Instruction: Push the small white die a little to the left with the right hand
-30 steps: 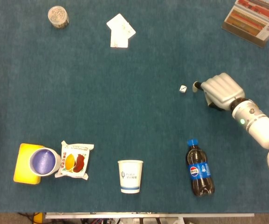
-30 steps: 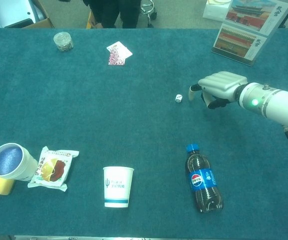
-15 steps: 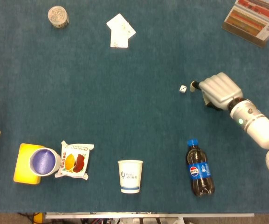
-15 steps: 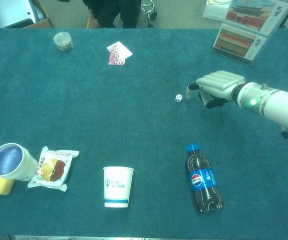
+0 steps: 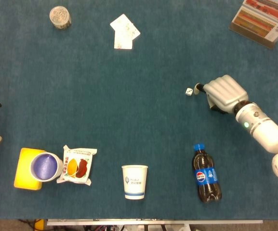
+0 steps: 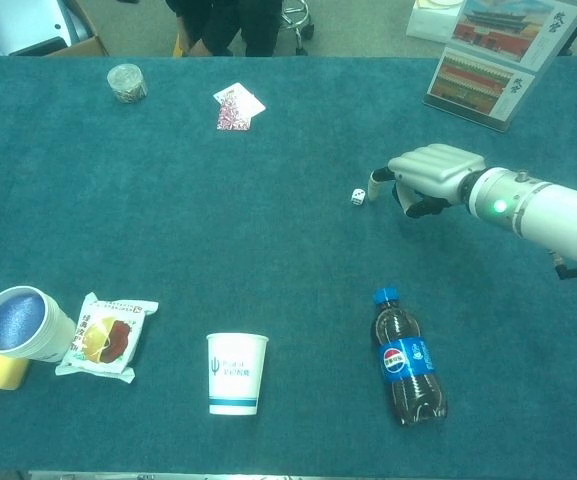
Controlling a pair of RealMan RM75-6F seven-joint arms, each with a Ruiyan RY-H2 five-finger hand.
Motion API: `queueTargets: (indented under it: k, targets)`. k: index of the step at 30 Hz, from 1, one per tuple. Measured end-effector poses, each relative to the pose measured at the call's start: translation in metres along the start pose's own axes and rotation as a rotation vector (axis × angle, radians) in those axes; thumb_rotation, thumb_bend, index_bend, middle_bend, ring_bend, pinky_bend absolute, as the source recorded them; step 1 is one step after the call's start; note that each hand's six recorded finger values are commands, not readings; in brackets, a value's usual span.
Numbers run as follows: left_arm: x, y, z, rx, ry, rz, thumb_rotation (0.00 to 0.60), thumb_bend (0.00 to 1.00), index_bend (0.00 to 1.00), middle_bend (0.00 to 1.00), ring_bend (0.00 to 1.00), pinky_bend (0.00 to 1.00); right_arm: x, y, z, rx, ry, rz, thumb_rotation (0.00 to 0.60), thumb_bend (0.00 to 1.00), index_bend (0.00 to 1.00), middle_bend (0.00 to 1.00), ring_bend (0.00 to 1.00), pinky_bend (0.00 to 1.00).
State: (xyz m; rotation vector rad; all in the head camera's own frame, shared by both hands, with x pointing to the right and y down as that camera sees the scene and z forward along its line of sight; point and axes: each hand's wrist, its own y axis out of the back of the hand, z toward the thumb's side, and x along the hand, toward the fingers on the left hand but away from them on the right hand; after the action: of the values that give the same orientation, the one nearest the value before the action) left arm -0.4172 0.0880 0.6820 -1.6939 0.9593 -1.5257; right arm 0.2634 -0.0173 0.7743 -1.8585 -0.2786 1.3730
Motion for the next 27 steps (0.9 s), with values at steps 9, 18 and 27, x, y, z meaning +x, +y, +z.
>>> queueTargets:
  k: [9, 18, 27]
  targets:
    - [-0.002, -0.003, -0.002, -0.004, 0.010, -0.007, 0.600, 0.15, 0.27, 0.13, 0.04, 0.26, -0.004, -0.001, 0.001, -0.017, 0.007, -0.011, 0.600, 1.00, 0.31, 1.00, 1.00, 1.00]
    - [-0.004, -0.005, -0.005, -0.012, 0.021, -0.011, 0.600, 0.15, 0.27, 0.13, 0.04, 0.26, -0.010, 0.001, 0.008, -0.033, 0.026, -0.024, 0.600, 1.00, 0.31, 1.00, 1.00, 1.00]
    - [-0.006, -0.007, -0.008, -0.017, 0.030, -0.015, 0.600, 0.15, 0.27, 0.13, 0.04, 0.26, -0.014, 0.005, 0.015, -0.046, 0.050, -0.046, 0.600, 1.00, 0.31, 1.00, 1.00, 1.00]
